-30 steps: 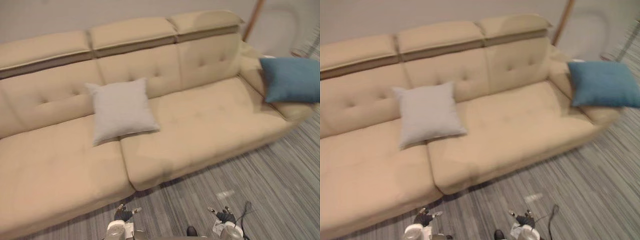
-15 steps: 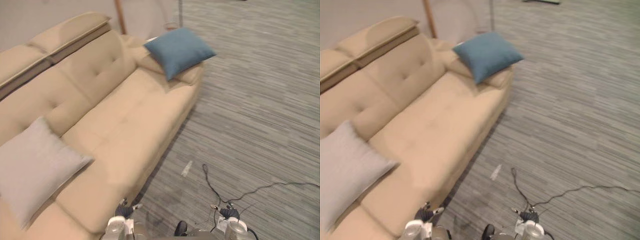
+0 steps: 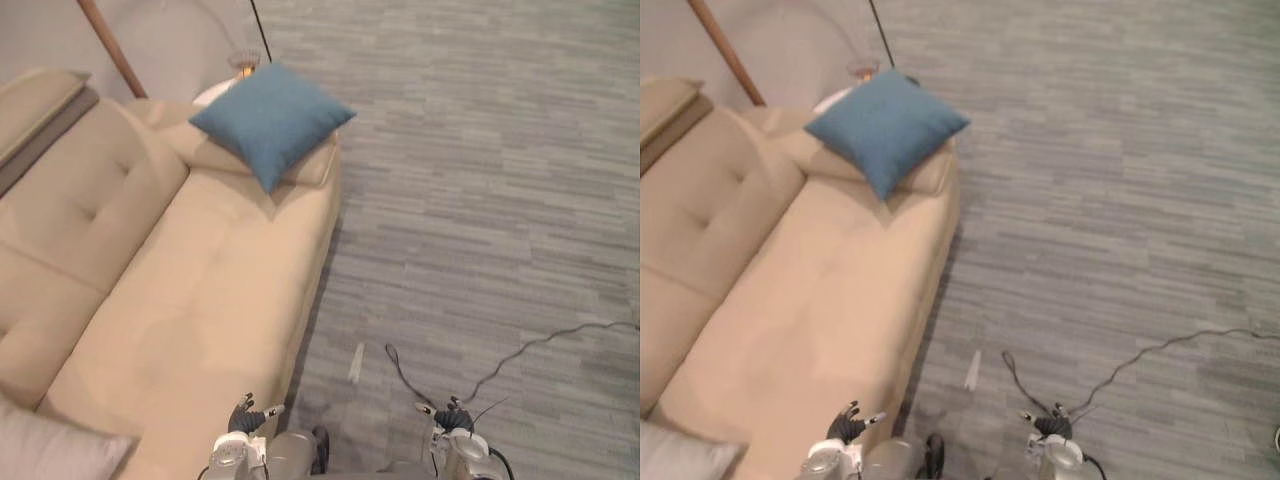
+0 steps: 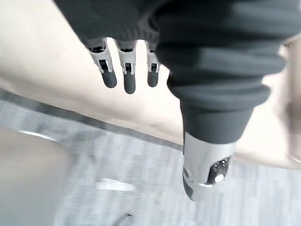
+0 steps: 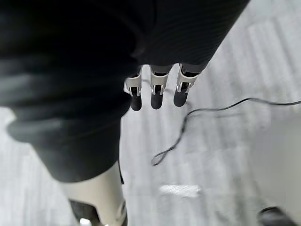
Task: Pick up cushions and gather them together orderly.
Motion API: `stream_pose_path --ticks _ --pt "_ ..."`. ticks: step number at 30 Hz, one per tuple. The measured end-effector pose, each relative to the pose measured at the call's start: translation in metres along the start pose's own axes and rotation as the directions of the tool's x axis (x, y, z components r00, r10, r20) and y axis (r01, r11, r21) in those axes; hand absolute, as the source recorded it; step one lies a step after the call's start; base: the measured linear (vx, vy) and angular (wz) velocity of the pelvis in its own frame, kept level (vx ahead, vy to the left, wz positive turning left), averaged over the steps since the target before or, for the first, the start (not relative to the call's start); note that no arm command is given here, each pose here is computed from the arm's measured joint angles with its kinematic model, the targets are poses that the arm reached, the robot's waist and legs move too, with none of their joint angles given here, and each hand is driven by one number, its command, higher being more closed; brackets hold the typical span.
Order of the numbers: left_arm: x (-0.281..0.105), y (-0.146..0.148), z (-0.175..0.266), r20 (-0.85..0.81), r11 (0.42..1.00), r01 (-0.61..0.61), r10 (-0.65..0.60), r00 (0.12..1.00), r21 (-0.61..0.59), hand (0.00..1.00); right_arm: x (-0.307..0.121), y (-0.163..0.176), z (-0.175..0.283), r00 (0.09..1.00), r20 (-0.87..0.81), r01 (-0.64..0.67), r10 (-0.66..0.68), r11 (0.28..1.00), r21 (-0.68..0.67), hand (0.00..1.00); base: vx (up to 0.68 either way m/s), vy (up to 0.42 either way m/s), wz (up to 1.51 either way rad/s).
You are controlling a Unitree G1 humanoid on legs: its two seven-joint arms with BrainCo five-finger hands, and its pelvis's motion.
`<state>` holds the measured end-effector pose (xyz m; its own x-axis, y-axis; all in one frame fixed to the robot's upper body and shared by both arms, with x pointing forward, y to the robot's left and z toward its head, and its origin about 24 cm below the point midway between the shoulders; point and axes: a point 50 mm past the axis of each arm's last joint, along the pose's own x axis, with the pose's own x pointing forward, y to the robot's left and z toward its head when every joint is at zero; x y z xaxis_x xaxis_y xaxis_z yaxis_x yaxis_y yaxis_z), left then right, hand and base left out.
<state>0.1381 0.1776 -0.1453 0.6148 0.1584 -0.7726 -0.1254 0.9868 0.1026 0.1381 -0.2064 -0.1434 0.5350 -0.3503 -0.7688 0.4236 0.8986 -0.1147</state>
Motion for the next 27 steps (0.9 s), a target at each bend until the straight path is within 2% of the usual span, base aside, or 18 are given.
stream_pose_path --ticks 5,10,16,22,24,27 --pt "0.003 0.007 0.006 0.014 1.000 -0.014 0.014 1.000 0.010 0.00 0.004 0.009 0.018 0.999 0.047 -0.023 0.023 1.000 0.009 0.00 0.41 -0.183 0.02" --pt "0.000 0.001 -0.008 -0.043 1.000 -0.005 0.005 0.999 -0.004 0.00 0.006 -0.011 0.010 0.999 0.003 0.038 -0.038 0.999 0.019 0.00 0.56 -0.329 0.06" --pt "0.000 -0.001 -0.004 -0.023 1.000 -0.007 0.006 1.000 -0.031 0.00 0.007 -0.011 0.010 0.999 -0.011 0.036 -0.036 0.999 0.013 0.00 0.43 -0.173 -0.12" --pt "-0.002 -0.010 -0.005 -0.013 0.999 0.026 -0.026 1.000 -0.028 0.00 0.010 -0.017 0.016 0.998 0.005 0.060 -0.060 0.998 0.010 0.00 0.39 0.053 -0.27" --pt "0.000 -0.002 0.000 0.003 1.000 0.010 -0.010 1.000 -0.010 0.00 0.008 -0.008 0.012 0.999 -0.008 0.037 -0.037 0.999 0.019 0.00 0.56 0.119 0.25" --pt "0.000 0.001 -0.003 -0.008 1.000 0.006 -0.006 1.000 -0.003 0.00 0.007 -0.014 0.008 0.999 -0.018 0.052 -0.052 0.998 0.023 0.00 0.47 0.107 0.17"
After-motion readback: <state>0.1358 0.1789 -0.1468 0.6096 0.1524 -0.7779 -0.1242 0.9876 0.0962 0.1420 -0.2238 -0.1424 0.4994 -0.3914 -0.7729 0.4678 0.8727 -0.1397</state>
